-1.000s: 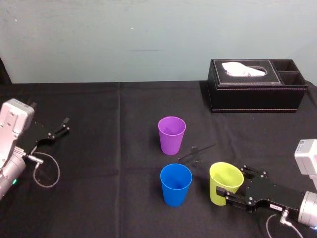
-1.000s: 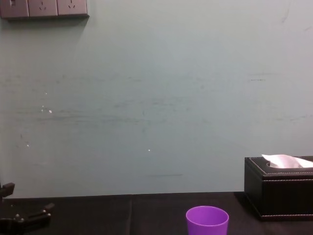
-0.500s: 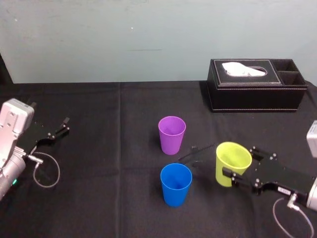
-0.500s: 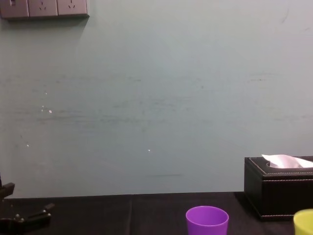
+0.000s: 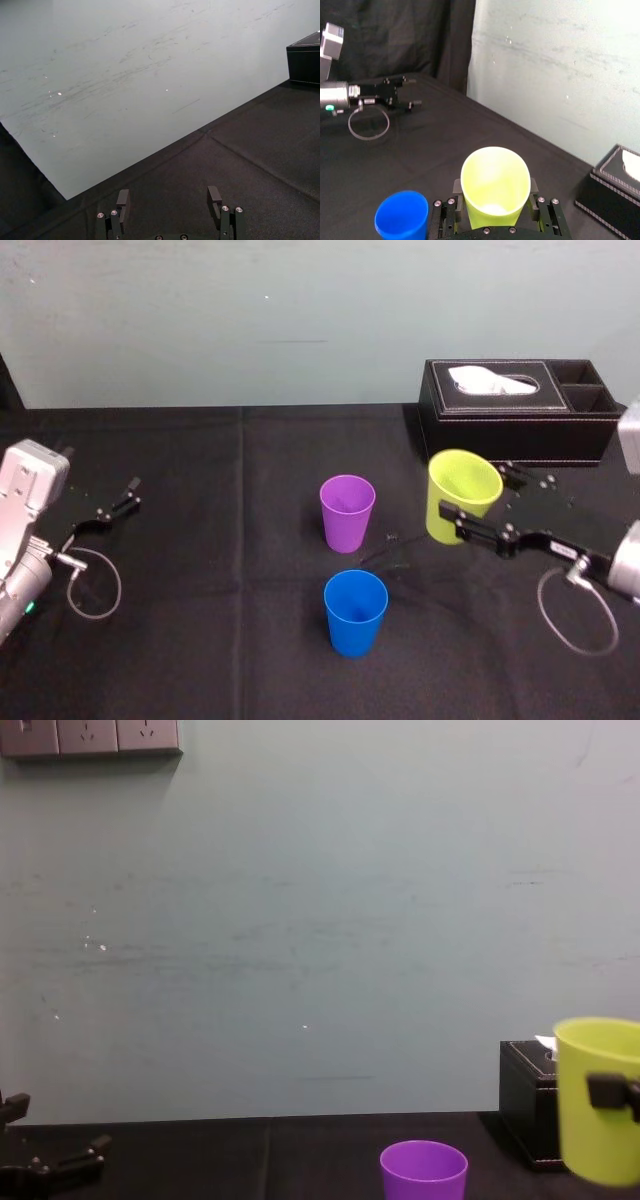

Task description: Stack the three plastic cups sequentially using one hand.

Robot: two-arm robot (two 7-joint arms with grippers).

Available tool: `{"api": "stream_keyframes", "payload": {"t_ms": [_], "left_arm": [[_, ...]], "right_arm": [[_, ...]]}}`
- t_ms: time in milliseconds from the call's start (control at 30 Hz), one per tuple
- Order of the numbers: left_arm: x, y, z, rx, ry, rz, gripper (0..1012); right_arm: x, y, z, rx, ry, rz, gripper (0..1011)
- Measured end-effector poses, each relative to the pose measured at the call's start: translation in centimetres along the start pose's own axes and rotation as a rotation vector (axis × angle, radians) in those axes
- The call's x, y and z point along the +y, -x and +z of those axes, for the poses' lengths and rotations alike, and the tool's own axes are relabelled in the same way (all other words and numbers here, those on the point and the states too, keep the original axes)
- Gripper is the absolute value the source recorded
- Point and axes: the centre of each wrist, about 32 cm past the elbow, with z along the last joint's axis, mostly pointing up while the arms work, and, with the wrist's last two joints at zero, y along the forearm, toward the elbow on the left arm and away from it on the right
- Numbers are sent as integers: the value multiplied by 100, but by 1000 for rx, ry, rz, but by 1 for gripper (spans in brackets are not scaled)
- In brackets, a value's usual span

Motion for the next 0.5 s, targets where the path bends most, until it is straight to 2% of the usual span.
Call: {"api": "stream_keyframes", "payload": {"t_ms": [133,267,500], "left_arm": [[0,0,0,0,0,0,1010],[0,0,0,0,0,0,1010],[0,0,0,0,0,0,1010]], "right_arm": [[143,2,104,4,-19,3,734],[242,16,140,10,-18,7,735],[494,102,190,-26,-15,1,734]]}}
